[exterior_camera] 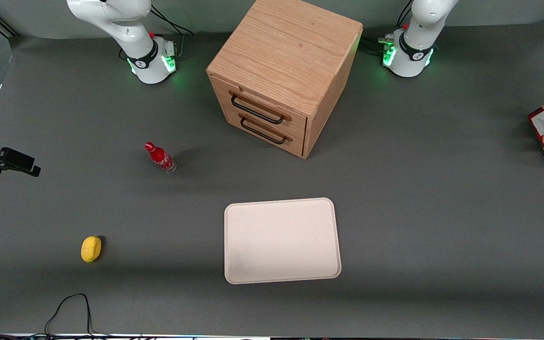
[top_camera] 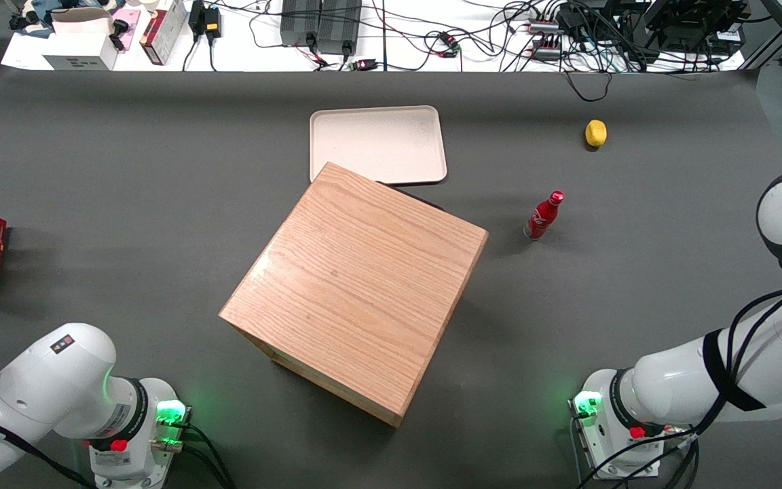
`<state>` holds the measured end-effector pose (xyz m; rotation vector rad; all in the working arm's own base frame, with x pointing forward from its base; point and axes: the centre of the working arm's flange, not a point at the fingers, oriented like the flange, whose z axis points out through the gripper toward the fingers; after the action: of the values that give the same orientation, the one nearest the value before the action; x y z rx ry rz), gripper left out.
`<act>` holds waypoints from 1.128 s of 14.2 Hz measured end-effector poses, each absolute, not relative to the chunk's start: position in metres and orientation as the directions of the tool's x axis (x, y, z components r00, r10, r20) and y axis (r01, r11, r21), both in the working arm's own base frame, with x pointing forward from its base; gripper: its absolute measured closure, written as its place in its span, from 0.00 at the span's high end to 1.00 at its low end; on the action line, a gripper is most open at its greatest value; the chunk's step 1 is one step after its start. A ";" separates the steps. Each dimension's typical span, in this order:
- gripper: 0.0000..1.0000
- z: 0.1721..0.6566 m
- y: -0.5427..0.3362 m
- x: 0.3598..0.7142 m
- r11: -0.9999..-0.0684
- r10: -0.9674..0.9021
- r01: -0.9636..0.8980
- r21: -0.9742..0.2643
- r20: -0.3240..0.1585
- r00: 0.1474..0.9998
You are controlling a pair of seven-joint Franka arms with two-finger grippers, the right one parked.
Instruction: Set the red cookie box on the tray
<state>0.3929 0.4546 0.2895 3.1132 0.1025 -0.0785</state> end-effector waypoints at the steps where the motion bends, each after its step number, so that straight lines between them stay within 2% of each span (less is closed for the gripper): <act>1: 0.03 0.309 0.455 0.399 -0.998 0.047 0.048 0.029 -0.056 0.997; 5: 0.03 0.422 0.451 0.435 -0.999 -0.018 -0.014 0.041 -0.084 0.996; 11: 0.03 0.605 0.415 0.464 -0.992 -0.098 -0.106 -0.064 -0.122 0.988; 13: 0.03 0.644 0.387 0.475 -0.985 -0.132 -0.145 -0.091 -0.131 0.983; 16: 0.03 0.659 0.341 0.503 -0.970 -0.212 -0.224 -0.091 -0.129 0.969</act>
<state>0.5027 0.3415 0.6594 3.2215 -0.3574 -0.1926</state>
